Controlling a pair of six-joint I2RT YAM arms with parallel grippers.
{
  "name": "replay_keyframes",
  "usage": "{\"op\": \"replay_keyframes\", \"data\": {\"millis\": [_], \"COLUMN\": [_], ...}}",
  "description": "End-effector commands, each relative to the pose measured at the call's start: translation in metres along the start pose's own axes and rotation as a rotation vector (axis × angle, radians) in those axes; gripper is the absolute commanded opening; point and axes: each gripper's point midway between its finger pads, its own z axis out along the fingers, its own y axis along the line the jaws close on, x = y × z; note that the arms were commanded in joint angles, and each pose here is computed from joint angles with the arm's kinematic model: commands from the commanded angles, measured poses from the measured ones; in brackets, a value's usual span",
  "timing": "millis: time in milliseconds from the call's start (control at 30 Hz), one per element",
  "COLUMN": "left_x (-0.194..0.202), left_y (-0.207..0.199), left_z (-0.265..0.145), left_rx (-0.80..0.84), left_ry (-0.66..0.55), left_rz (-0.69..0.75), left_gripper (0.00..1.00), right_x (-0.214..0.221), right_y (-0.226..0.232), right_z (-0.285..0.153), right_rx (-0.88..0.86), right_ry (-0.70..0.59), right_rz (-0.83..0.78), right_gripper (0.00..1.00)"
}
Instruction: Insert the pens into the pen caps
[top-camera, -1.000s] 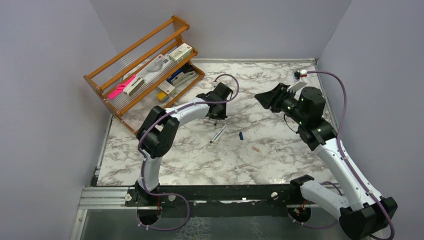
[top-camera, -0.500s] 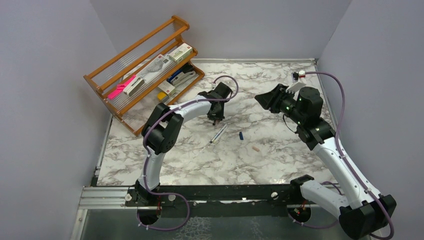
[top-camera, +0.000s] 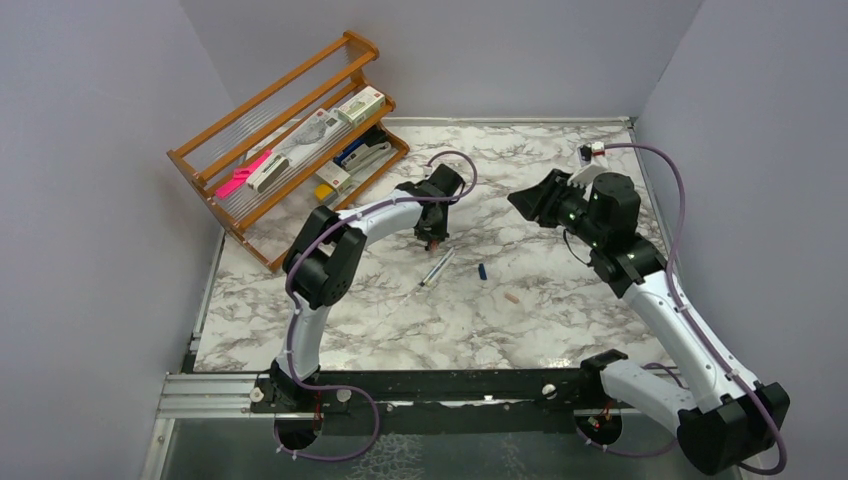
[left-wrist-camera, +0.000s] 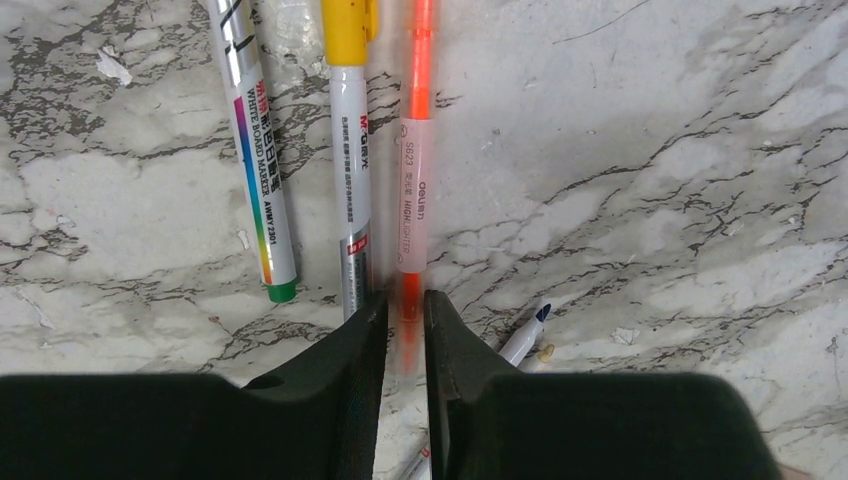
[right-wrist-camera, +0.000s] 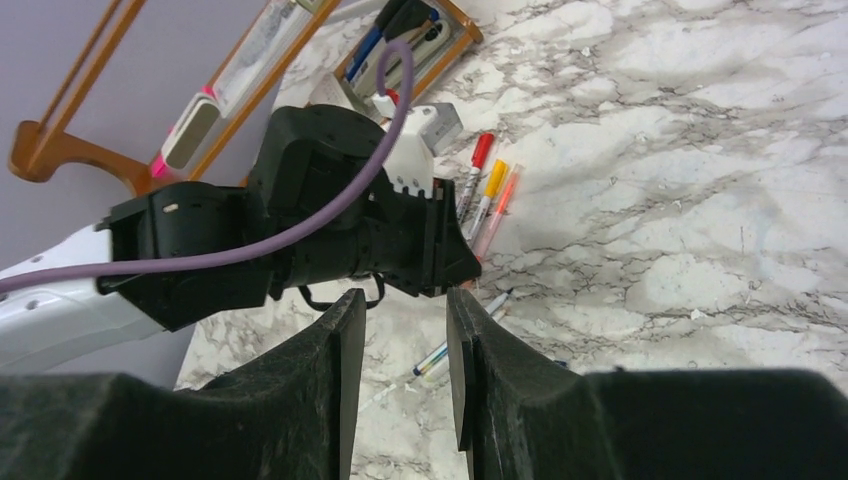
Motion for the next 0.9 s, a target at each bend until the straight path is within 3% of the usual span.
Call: {"op": "replay_keyframes", "data": {"millis": [0, 133, 333, 467, 867], "left_x": [-0.033, -0.047, -0.047, -0.018, 0.017], "left_y": [-0.015, -0.025, -0.053, -0.061, -0.035], "left_z": [-0.044, -0.069, -0.098, -0.095, -0.083], "left_rx": [0.062, 0.108, 0.189, 0.249, 0.203], "left_ry": [-0.105, -0.158, -0.239, -0.203, -0.127], "left_rz": [-0.005, 0.027, 0.230, 0.361, 0.465], "left_gripper": [0.23, 0.31, 0.38, 0.36, 0.35], "right_x": [0.017, 0.041, 0.064, 0.067, 0.078], "right_y": [-0.016, -0.041, -0.058, -0.058, -0.062], "right_z": [0.009, 0.014, 0.020, 0.022, 0.021], "right_rx": [0.063, 0.171, 0.204, 0.208, 0.220], "right_ry": [0.082, 0.213, 0.297, 0.286, 0.299], "right_rz": [-0.022, -0.039, -0.060, -0.018, 0.040], "right_gripper": [0.33, 0.20, 0.24, 0.24, 0.24]}}
